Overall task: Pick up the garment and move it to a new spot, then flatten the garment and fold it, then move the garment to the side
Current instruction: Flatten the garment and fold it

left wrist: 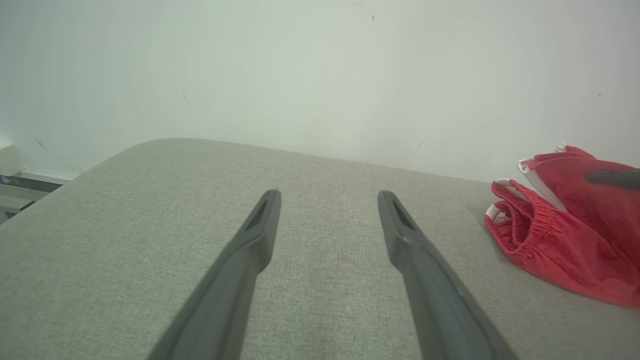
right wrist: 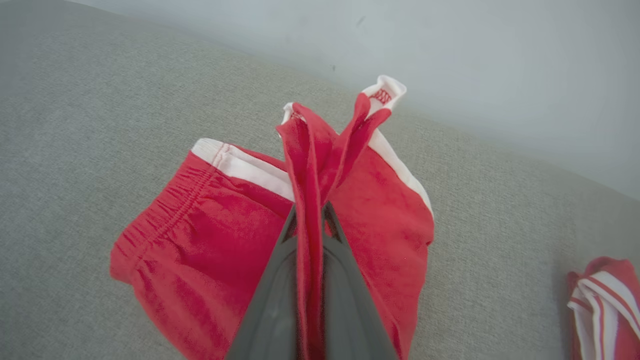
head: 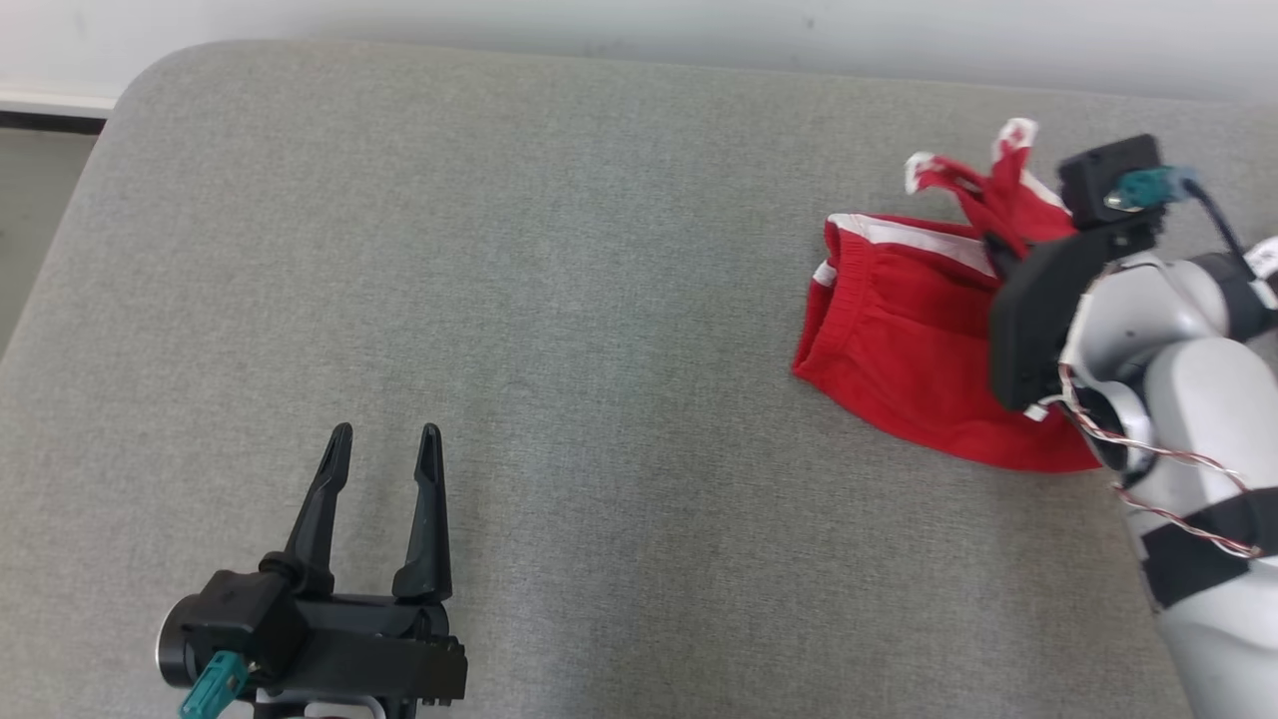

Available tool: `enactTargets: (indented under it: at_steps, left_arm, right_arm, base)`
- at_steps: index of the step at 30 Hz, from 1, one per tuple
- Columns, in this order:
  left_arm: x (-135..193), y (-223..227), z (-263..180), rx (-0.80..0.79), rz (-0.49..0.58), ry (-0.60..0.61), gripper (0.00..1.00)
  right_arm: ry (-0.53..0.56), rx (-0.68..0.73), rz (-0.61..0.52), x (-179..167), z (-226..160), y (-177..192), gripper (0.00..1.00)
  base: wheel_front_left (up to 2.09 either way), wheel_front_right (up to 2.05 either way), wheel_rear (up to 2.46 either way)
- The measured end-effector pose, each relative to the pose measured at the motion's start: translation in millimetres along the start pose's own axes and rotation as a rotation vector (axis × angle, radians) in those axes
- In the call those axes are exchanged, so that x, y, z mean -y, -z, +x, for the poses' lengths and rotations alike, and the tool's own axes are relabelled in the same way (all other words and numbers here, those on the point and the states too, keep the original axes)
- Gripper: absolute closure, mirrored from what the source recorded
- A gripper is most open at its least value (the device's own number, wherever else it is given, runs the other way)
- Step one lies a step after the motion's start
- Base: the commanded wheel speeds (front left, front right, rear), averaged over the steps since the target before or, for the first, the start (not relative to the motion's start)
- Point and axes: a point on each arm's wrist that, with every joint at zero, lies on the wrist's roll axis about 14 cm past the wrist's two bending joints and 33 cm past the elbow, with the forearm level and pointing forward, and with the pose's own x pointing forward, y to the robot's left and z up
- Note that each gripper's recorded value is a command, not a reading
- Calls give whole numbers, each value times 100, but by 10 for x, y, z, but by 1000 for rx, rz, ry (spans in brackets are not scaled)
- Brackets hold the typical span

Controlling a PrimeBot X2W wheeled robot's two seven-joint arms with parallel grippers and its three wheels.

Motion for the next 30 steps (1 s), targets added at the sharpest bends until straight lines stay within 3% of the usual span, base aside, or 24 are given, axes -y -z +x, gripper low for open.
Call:
enactTargets:
  at_steps: [12,13,14,18,23,30]
  left_arm:
    - [-114,8,-71,-11,1,-40,0]
    - [-124,5,-76,-10,1,-45,0]
    - [-132,1,-80,-9,1,-48,0]
    - [-130,-24,-96,-3,-2,-47,0]
    - [-115,-57,-126,5,-3,-44,0]
    - [-45,-97,-137,18,-9,-20,0]
  right_arm:
    - [-160,-67,-12,-700,335,76,100]
    - [-170,-63,-8,-740,348,74,56]
    - [-178,-59,-7,-771,357,73,0]
    - [-206,-17,14,-863,337,-21,0]
    - [-308,126,175,-1052,159,-381,0]
    - [-120,218,195,-224,-37,-260,0]
  base:
    - [0,0,0]
    - [0,0,0]
    - [0,0,0]
    - [0,0,0]
    - [0,0,0]
    - [0,0,0]
